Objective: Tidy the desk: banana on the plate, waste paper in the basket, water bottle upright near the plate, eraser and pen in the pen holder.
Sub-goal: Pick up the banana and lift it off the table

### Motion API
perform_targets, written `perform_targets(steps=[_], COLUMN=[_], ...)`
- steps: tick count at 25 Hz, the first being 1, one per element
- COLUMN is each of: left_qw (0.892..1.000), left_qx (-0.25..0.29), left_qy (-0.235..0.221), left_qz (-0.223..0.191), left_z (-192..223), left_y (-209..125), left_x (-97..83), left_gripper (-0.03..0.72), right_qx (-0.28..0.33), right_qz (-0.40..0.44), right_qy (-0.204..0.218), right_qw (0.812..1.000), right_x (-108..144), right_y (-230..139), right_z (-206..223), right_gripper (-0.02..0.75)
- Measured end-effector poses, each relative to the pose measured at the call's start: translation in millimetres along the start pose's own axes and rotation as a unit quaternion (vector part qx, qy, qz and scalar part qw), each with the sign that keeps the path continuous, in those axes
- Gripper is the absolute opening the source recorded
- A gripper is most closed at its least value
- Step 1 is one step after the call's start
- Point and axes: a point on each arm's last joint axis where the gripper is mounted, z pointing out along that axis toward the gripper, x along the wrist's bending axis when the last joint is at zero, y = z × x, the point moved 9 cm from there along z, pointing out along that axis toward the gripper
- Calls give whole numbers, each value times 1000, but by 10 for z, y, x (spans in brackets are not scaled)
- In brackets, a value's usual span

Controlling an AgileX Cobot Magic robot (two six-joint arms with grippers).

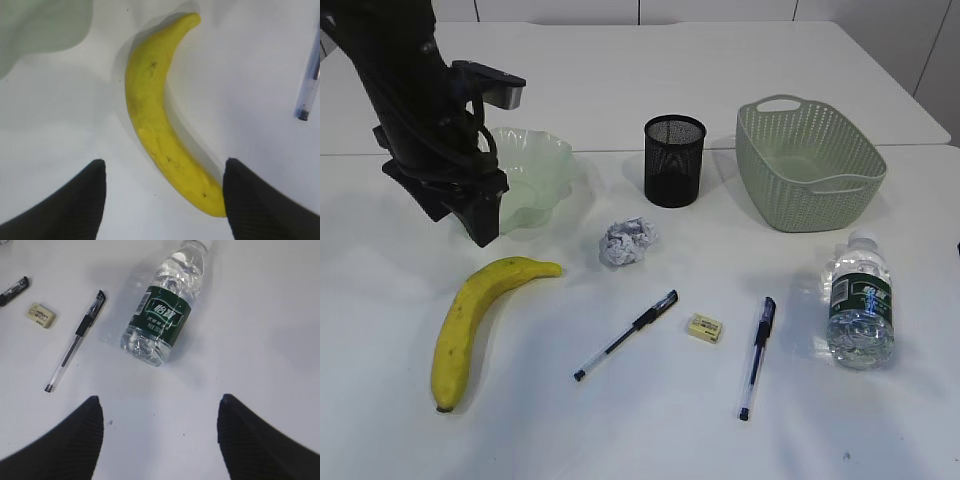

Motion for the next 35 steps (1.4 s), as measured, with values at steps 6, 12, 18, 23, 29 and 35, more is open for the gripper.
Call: perform_targets(steps=[6, 12, 18, 23, 29, 35], left_qw=[1000, 998, 996, 995, 993, 993], left_qx=[29, 61, 86, 104, 119, 120], left_qy=[8, 4, 1, -1, -4, -4], left_qz=[4, 3, 4, 4, 4, 4], left_z=[187, 441, 647, 804, 936, 972], left_y=[-27, -61, -94, -122, -154, -153], left_x=[49, 59, 65, 68, 65, 67], left_gripper=[521, 521, 521, 521, 521, 521], right_qx=[2, 2, 2, 2, 2, 2], right_qz=[0, 0, 0, 0, 0, 0], right_qy=[0, 0, 0, 0, 0, 0], right_qw=[1000, 1000, 1000, 1000, 1000, 1000], right_x=[1, 1, 1, 1, 1, 1], right_y=[-7, -7, -7, -7, -7, -7], right_z=[0, 0, 0, 0, 0, 0], right_gripper=[526, 526, 526, 526, 526, 526])
